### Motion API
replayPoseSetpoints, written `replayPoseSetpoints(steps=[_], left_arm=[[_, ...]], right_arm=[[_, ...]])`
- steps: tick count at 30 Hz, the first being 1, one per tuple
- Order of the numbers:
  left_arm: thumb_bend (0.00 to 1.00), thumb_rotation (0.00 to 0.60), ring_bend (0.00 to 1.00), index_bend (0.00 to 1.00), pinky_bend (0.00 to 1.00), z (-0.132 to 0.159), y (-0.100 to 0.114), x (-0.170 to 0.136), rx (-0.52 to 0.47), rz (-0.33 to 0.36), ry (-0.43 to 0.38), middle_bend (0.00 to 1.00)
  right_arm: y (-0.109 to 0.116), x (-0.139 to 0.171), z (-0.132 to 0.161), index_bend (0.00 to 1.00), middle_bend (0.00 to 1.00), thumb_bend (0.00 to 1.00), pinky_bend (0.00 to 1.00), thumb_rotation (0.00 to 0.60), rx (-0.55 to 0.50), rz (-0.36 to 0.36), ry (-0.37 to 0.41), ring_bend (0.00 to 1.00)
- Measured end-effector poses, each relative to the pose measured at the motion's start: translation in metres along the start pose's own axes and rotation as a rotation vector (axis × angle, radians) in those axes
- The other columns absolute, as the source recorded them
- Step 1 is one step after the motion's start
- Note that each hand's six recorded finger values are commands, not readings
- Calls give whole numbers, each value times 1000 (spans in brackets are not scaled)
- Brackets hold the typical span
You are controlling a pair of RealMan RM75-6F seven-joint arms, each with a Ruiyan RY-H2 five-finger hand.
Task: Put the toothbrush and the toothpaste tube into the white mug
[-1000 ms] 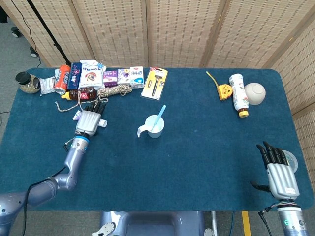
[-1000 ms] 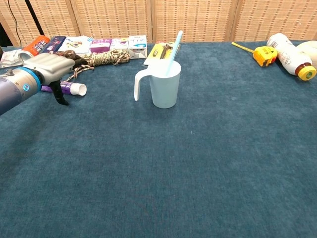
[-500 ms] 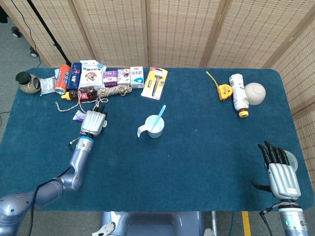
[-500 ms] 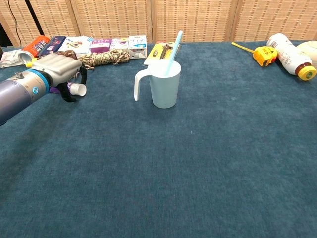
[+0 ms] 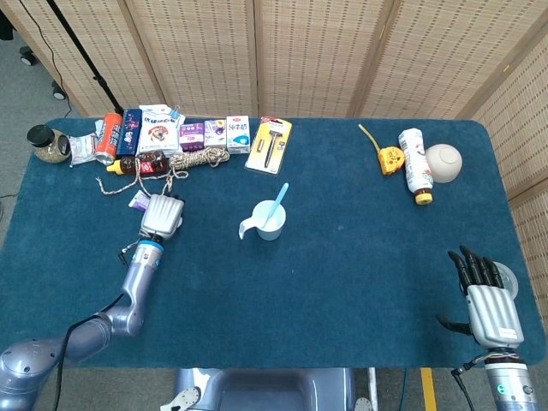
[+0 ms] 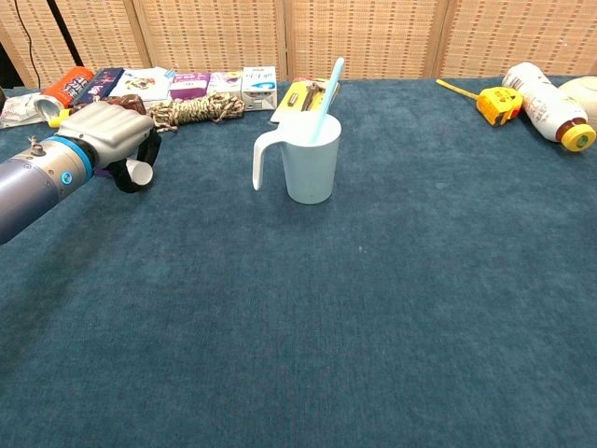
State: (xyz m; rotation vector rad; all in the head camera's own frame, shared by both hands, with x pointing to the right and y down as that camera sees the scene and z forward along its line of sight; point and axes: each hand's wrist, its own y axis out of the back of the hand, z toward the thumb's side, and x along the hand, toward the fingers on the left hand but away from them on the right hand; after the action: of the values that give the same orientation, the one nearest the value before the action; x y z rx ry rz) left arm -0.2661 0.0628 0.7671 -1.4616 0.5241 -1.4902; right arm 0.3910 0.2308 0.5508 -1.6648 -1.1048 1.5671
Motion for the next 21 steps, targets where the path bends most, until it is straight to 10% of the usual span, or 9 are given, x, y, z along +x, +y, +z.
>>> replayPoseSetpoints(steps=[21], left_arm=[[485,600,608,866,694,-3,22,-13,-5,107,-22,608]], right_arm=[[0,1,1,0,0,0,0,600,-1,-1,-3,0]])
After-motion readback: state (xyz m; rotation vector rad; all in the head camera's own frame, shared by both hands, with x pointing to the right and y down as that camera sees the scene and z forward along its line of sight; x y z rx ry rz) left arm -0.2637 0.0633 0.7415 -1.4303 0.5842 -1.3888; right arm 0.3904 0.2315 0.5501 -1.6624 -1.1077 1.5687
